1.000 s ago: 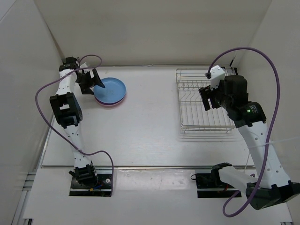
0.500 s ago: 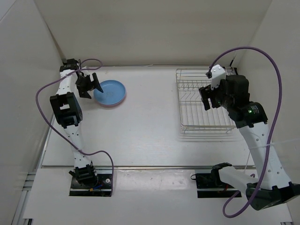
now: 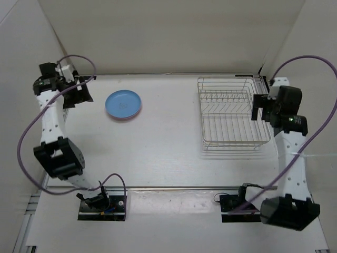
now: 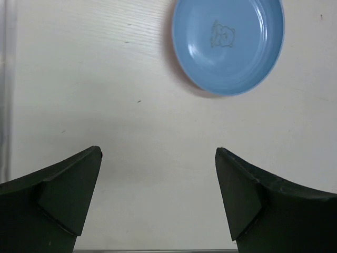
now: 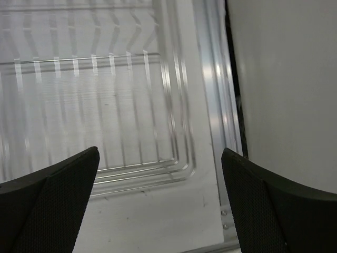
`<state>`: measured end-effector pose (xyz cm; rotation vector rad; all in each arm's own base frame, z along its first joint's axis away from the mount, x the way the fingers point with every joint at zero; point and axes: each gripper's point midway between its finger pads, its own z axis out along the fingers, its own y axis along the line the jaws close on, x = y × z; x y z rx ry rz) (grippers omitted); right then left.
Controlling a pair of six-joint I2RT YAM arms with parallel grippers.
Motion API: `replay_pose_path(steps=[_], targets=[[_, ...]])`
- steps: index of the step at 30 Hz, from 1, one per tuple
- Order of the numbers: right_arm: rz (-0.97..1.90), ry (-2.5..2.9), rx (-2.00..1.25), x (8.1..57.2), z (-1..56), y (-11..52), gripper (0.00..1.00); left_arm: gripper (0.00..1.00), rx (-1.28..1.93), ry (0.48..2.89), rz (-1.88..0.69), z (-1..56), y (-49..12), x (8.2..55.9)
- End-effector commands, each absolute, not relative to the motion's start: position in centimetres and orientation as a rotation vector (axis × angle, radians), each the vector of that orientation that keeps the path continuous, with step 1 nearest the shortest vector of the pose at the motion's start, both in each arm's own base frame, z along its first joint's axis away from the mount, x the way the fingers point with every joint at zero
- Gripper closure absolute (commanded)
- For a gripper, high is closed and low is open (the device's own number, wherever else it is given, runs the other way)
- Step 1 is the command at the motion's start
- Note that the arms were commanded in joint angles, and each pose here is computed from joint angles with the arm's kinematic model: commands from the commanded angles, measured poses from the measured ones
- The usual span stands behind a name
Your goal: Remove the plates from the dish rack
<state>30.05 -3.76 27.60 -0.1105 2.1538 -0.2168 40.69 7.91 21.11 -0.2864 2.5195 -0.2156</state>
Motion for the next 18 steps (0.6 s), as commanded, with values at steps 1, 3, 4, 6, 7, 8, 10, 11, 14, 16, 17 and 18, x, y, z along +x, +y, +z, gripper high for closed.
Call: replay_pose_path(steps=[1, 3, 4, 6, 7, 8, 10, 11, 14, 16, 17, 18], targets=[[-0.214, 2.238, 0.180, 29.5, 25.7, -8.4, 0.00, 0.00, -0.278, 2.424, -0.096, 24.7, 10.3, 36.3], [-0.200, 2.269, 0.249, 28.7, 24.1, -9.9, 0.00, 0.00, -0.284, 2.407, -0.058, 24.7, 11.3, 33.2], [-0.209, 2.255, 0.349, 27.7, 23.6, -11.3, 0.00, 0.00, -0.287, 2.408, -0.044, 24.5, 11.5, 32.3], [-0.157, 2.247, 0.378, 27.1, 23.3, -11.5, 0.00, 0.00, -0.301, 2.397, -0.028, 24.2, 12.0, 29.7], [-0.161, 2.225, 0.412, 26.3, 23.5, -12.2, 0.00, 0.00, -0.303, 2.390, -0.022, 24.2, 12.2, 29.1], [-0.155, 2.222, 0.424, 26.0, 23.4, -12.3, 0.00, 0.00, -0.302, 2.365, 0.004, 24.8, 12.6, 28.1], [-0.127, 2.211, 0.426, 25.6, 23.7, -12.0, 0.00, 0.00, -0.311, 2.364, 0.001, 24.4, 12.6, 27.2], [-0.132, 2.198, 0.422, 25.4, 24.0, -11.9, 0.00, 0.00, -0.289, 2.354, 0.002, 24.7, 12.4, 27.1], [-0.133, 2.195, 0.421, 25.1, 24.5, -11.7, 0.00, 0.00, -0.290, 2.346, 0.006, 24.8, 12.8, 26.3], [-0.123, 2.196, 0.416, 24.7, 24.8, -11.3, 0.00, 0.00, -0.299, 2.349, -0.005, 24.7, 12.8, 26.1], [-0.120, 2.177, 0.405, 24.7, 25.4, -11.1, 0.00, 0.00, -0.296, 2.342, 0.000, 25.0, 12.7, 26.0], [-0.124, 2.167, 0.401, 24.6, 25.7, -11.1, 0.00, 0.00, -0.289, 2.337, -0.006, 25.0, 12.8, 26.0]])
